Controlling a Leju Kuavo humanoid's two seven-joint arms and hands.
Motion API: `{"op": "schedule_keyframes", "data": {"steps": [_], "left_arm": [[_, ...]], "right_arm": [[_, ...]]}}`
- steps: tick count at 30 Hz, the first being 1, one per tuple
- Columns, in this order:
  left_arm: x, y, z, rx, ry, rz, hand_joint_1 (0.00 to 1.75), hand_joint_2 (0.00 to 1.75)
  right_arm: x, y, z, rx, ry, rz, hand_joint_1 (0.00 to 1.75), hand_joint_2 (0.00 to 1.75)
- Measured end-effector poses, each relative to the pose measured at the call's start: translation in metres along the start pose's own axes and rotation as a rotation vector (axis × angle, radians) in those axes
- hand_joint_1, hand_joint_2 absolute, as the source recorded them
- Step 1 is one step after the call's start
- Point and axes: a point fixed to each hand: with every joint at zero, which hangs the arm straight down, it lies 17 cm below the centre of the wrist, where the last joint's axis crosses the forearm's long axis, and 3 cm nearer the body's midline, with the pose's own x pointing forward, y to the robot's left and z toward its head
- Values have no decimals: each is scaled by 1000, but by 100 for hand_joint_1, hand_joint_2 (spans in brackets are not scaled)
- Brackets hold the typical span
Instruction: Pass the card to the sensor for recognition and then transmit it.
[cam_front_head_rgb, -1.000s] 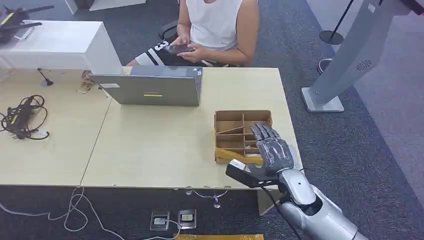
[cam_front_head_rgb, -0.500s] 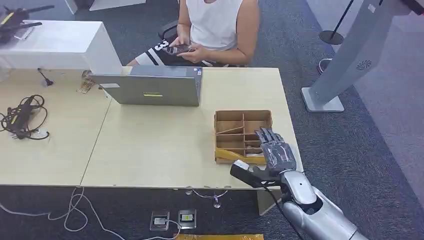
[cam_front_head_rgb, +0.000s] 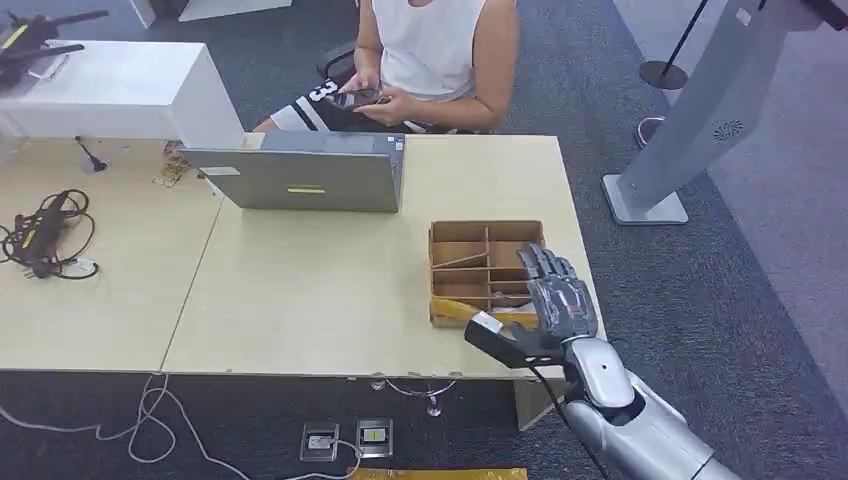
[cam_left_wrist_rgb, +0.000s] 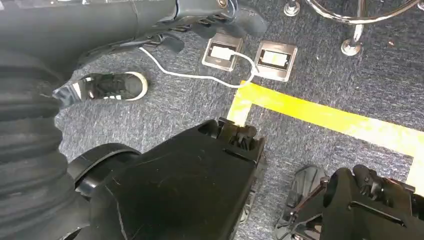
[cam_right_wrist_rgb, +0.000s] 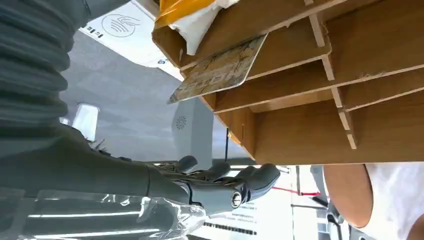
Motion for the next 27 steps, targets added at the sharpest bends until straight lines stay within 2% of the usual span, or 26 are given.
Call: {"op": "schedule_keyframes", "data": {"steps": [14, 15, 16, 18, 23, 24, 27], "left_arm": [[1, 0, 0, 0, -3, -3, 0, 175], [1, 0, 0, 0, -3, -3, 0, 175], [1, 0, 0, 0, -3, -3, 0, 175], [1, 0, 0, 0, -3, -3, 0, 175], [2, 0, 0, 0, -4, -6, 0, 175], [2, 0, 0, 0, -4, -7, 0, 175], [2, 0, 0, 0, -5, -7, 0, 175]], "right_arm": [[-10, 11, 1, 31, 31, 9, 0, 175], [-11, 12, 1, 35, 33, 11, 12, 175], [-11, 12, 1, 36, 33, 11, 155, 175], [-10, 13, 2, 37, 32, 12, 162, 175], [-8, 15, 3, 44, 27, 15, 162, 175], [-8, 16, 3, 45, 25, 16, 175, 175], [-7, 16, 3, 46, 24, 17, 175, 175]]}}
